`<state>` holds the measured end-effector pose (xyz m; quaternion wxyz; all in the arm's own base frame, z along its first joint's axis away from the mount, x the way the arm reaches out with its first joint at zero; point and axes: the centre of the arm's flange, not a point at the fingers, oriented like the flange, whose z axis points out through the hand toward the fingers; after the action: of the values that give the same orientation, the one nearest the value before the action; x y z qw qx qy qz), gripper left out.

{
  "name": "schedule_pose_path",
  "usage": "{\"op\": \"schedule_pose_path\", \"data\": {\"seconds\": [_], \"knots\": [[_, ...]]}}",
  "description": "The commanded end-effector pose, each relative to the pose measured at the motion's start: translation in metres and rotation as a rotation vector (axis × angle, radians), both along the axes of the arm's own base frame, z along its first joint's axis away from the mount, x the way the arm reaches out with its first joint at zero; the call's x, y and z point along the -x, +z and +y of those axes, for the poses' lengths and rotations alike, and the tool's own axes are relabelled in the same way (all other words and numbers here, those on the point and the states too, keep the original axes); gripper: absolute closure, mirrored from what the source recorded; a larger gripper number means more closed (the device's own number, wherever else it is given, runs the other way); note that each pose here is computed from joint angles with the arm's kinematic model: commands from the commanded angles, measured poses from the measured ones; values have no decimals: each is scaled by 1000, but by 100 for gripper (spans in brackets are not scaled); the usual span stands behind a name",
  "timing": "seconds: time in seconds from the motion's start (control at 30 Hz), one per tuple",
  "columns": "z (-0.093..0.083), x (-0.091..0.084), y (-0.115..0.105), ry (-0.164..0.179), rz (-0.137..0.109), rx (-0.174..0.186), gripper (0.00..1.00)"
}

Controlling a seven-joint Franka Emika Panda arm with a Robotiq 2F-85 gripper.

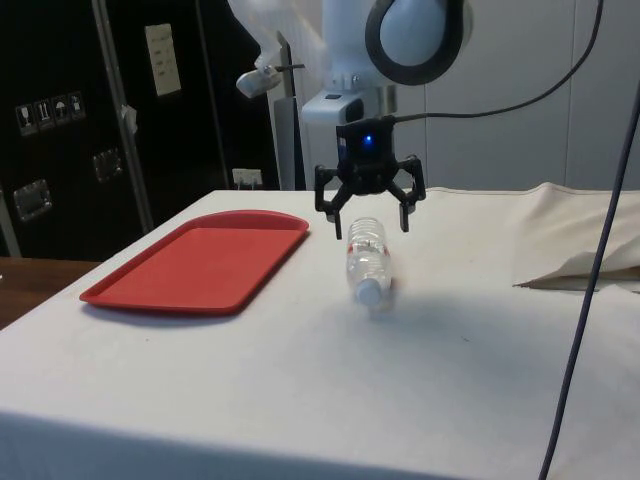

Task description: Place the bottle upright on the tray.

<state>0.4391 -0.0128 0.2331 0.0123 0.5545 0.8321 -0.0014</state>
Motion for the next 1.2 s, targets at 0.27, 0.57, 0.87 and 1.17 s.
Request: {"op": "schedule_pose_path", "data": {"seconds": [0.27, 0.57, 0.87, 1.17], "knots": [[0, -3, 0, 5, -17, 56, 0], [4, -2, 0, 7, -9, 78, 0], [6, -1, -1, 8, -2, 71, 0], [4, -3, -2, 11, -5, 92, 0]]}}
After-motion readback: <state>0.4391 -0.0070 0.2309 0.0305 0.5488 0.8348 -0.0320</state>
